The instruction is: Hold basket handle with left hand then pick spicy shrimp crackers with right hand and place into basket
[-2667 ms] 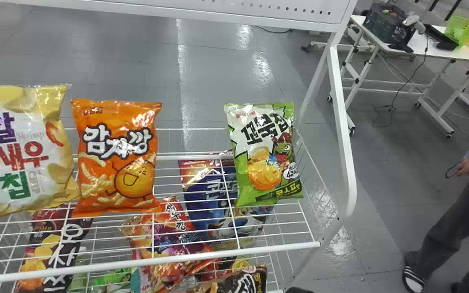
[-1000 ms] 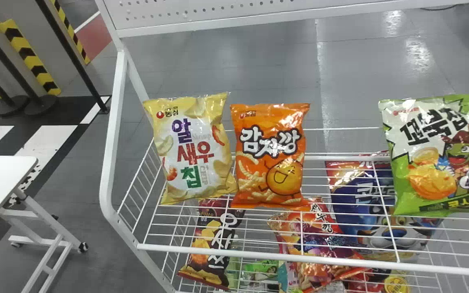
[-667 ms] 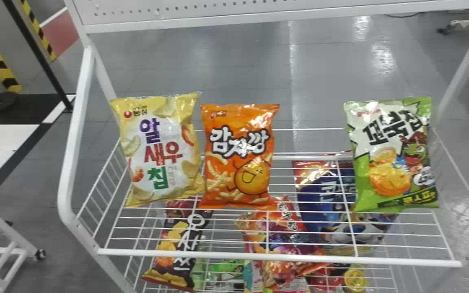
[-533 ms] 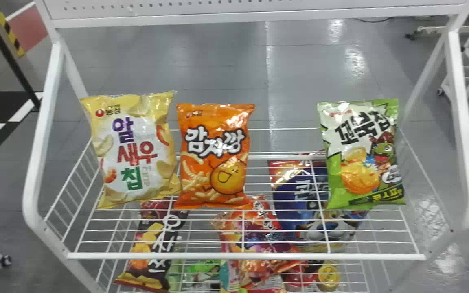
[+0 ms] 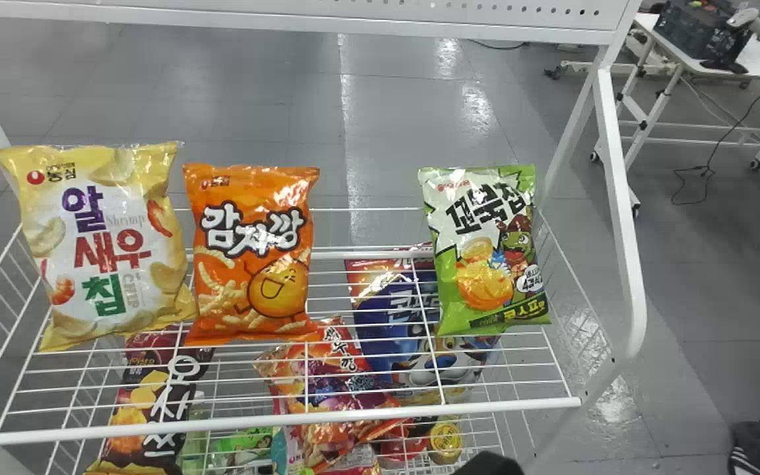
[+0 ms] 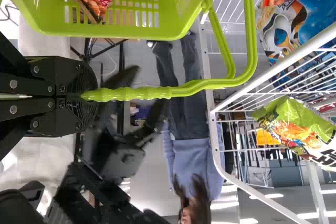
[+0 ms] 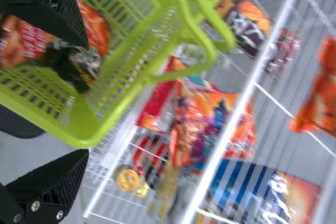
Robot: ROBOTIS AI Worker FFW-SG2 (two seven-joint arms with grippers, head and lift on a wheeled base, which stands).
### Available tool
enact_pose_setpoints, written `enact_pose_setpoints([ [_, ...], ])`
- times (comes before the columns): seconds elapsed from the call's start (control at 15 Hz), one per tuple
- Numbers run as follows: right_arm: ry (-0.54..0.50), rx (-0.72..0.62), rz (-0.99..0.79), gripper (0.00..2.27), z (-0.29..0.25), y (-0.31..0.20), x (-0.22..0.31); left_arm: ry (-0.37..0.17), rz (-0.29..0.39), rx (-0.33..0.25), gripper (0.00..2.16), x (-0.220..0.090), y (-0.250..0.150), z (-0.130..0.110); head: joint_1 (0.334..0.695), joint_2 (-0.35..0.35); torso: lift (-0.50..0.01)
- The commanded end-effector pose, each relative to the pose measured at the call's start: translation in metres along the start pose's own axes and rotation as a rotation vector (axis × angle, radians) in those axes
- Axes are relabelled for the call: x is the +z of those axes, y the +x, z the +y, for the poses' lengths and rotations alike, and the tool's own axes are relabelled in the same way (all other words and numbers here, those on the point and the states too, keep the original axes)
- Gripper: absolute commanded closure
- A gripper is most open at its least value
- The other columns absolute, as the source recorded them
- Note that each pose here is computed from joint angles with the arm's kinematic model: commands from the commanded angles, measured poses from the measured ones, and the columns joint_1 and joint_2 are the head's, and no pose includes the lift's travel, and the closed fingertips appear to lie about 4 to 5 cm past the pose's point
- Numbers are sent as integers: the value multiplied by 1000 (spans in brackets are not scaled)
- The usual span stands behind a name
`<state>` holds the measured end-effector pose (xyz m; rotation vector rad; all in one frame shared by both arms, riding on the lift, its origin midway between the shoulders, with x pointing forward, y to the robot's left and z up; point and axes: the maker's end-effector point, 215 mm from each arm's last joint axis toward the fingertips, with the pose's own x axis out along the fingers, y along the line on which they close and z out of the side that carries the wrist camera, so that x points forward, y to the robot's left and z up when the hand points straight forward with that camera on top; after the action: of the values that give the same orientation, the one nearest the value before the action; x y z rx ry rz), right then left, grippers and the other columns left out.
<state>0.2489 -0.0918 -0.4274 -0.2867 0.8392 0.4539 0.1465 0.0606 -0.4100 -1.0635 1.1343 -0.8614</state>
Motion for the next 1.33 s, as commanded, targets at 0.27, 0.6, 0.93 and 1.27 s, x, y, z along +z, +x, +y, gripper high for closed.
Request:
enact_pose_setpoints([
  [0.27, 91, -154, -441, 56, -67, -16, 119, 1, 0, -1, 1895, 4, 4, 1, 695, -94, -37],
  [0.6, 169, -201, -661, 56, -83, -25, 142, -7, 1, -10, 1895, 6, 7, 3, 695, -117, -37],
  [0.93, 234, -267, -741, 83, -97, -32, 127, -14, -3, -15, 1895, 7, 6, 4, 695, -146, -37],
  [1.27, 246, -294, -761, 83, -107, -34, 114, -18, -13, -19, 1895, 9, 2, 4, 695, -177, -37],
])
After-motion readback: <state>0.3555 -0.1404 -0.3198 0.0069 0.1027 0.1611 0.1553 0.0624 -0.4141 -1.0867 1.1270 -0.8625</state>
